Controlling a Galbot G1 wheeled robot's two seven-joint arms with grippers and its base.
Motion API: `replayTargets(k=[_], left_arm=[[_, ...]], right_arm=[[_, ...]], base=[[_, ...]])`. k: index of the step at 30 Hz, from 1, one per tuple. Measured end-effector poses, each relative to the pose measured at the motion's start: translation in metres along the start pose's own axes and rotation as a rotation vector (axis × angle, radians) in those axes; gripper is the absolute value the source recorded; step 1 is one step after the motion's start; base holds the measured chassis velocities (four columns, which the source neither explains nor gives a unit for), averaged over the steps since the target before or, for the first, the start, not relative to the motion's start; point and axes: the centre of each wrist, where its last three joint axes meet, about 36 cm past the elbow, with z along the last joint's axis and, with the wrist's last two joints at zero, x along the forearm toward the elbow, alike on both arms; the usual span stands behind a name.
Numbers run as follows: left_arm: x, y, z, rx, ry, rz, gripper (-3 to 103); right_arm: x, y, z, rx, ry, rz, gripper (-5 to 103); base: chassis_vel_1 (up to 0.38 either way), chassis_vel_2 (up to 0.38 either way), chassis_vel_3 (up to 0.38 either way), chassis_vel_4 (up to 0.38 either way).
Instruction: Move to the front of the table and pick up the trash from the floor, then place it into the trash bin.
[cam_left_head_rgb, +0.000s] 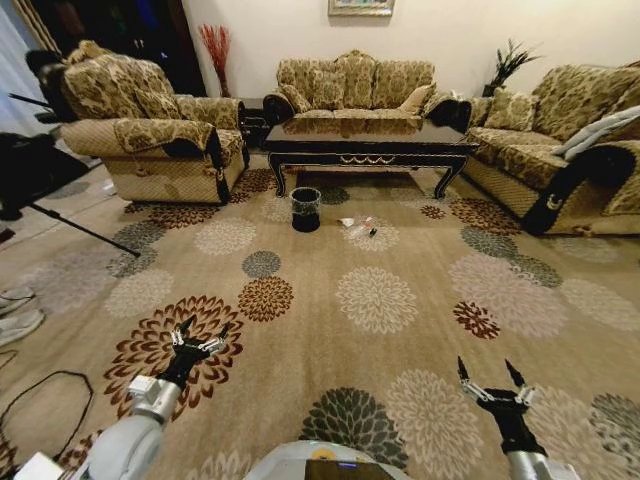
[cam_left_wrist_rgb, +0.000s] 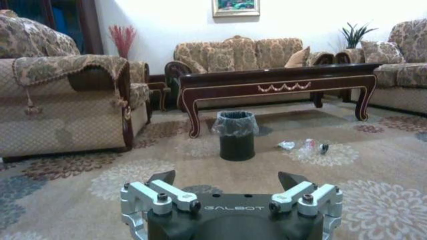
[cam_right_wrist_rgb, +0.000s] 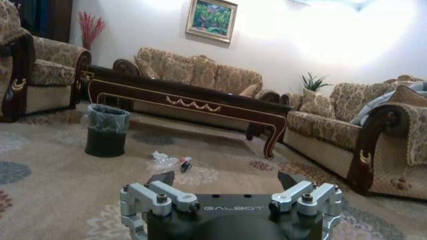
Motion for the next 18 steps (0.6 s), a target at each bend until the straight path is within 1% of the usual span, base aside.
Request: replayTargets(k=[18], left_arm=[[0.002, -0.0008, 0.0026, 0.004, 0.005, -0.007, 100]], right_arm=[[0.0019, 0.0011, 0.0029, 0.01, 0.001, -0.003, 100]], base=[[0.0, 0.0, 0.0, 0.0]])
